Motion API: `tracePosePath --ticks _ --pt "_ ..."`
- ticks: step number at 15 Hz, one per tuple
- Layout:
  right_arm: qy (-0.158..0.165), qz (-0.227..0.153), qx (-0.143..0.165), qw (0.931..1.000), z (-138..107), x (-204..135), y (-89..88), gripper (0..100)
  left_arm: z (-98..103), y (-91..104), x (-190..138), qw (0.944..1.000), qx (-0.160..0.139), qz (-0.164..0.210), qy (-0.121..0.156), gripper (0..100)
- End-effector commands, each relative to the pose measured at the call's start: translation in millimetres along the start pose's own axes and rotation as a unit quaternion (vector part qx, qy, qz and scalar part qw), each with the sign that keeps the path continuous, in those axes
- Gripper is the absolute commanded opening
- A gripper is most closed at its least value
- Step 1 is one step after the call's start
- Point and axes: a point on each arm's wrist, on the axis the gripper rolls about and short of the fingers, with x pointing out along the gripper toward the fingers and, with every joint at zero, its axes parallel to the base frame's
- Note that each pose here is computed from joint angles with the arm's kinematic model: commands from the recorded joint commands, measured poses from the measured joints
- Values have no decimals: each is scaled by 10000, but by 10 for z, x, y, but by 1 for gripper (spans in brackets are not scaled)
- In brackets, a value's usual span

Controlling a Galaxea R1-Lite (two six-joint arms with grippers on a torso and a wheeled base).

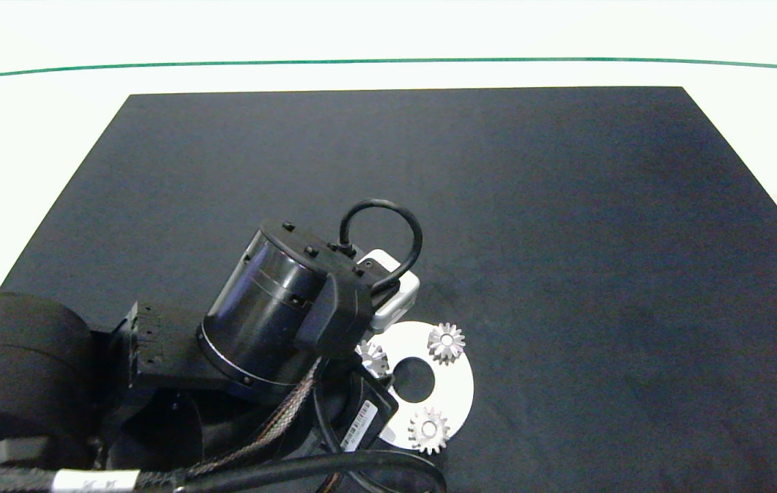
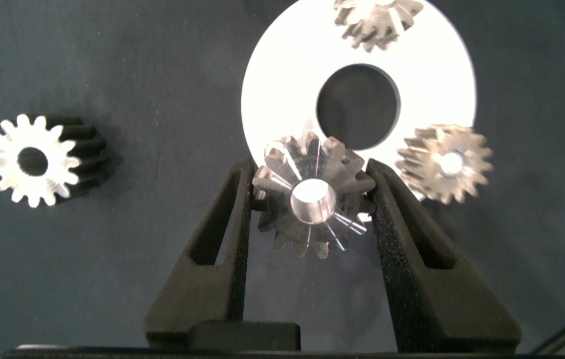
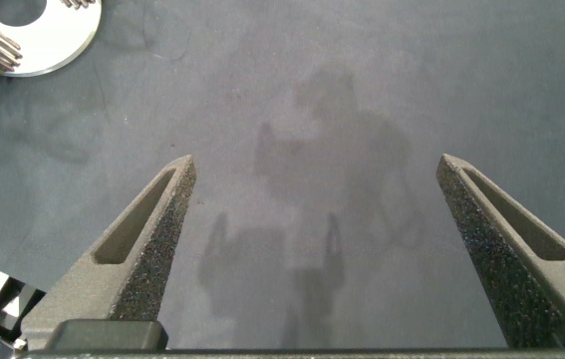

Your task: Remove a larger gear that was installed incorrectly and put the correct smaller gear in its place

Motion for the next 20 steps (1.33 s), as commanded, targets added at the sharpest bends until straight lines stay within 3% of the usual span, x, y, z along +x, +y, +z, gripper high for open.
tracePosePath --ticks 1,7,20 --pt "8 14 -13 10000 -2 2 1 100 15 72 165 9997 -90 177 167 25" --pt "3 29 -13 10000 -6 0 3 100 0 155 259 9990 -175 327 239 25" --pt "1 36 -15 10000 -4 3 3 100 -40 104 327 9988 -108 301 364 25"
